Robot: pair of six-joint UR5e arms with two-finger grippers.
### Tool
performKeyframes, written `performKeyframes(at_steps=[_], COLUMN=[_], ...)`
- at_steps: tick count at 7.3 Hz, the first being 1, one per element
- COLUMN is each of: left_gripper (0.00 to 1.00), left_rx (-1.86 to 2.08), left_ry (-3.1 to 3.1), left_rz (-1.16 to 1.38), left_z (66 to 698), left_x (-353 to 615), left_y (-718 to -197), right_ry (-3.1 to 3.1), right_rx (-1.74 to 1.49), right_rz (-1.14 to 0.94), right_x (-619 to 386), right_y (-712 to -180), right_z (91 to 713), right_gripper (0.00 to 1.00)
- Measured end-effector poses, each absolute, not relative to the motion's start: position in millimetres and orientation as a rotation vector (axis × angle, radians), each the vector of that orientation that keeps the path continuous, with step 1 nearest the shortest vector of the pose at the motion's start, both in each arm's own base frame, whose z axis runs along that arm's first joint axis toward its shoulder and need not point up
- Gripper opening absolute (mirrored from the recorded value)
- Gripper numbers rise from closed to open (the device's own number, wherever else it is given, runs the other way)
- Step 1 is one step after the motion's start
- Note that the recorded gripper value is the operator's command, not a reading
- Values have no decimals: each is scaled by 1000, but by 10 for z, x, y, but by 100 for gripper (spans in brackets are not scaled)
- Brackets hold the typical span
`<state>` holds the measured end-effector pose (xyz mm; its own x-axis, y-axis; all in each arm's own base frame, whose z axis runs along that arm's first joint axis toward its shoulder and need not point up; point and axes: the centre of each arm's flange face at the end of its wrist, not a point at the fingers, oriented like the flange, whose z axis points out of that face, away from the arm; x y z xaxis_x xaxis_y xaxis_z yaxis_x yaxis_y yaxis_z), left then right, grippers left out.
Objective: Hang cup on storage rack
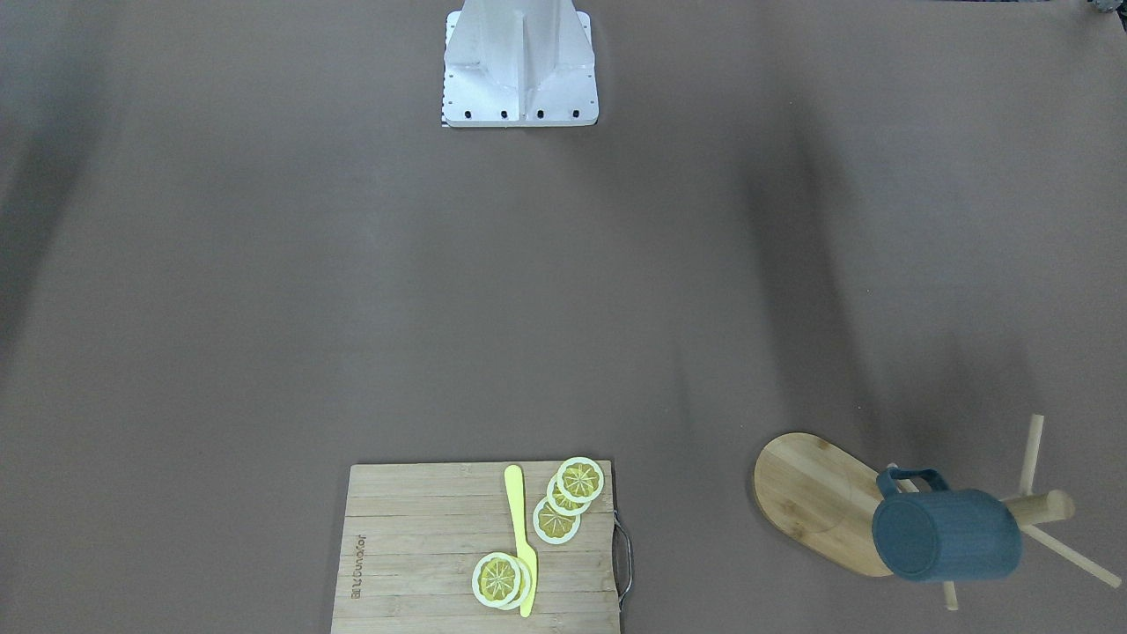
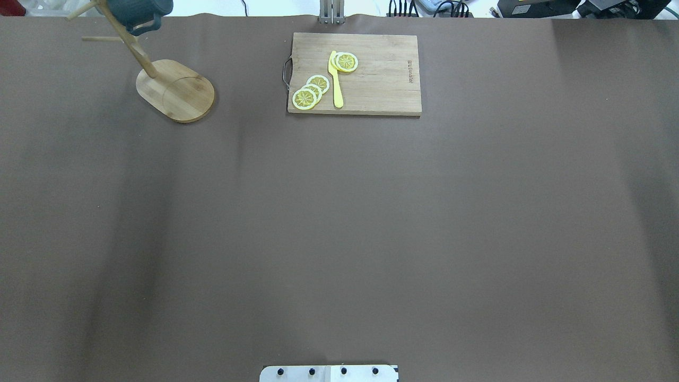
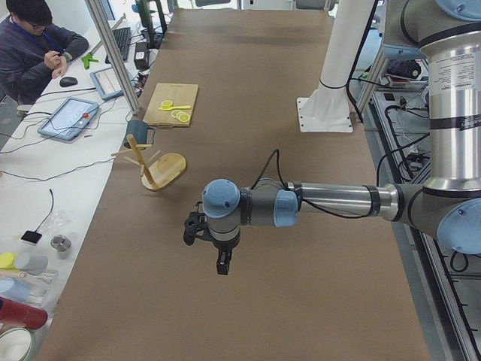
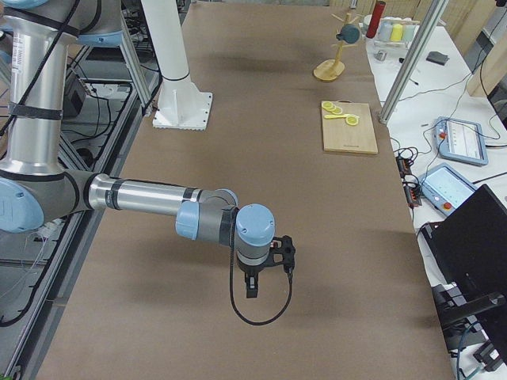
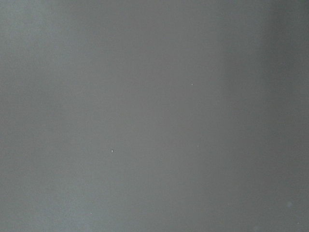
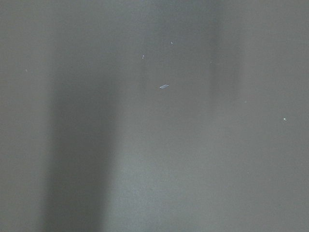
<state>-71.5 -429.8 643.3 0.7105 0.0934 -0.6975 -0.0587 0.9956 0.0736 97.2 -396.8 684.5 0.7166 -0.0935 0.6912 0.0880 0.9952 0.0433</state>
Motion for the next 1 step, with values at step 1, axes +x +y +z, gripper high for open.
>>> performKeyframes(at_steps=[1], left_gripper=[99], left_rx=[47], left_ry=[776], left_rz=[84], left_z=[6435], left_x=[-715], left_y=[-4296], right_ry=[-765], right_rx=[7], right_rz=[-100], right_x=[972], right_y=[-3966], right_z=[6846], right_gripper=[100])
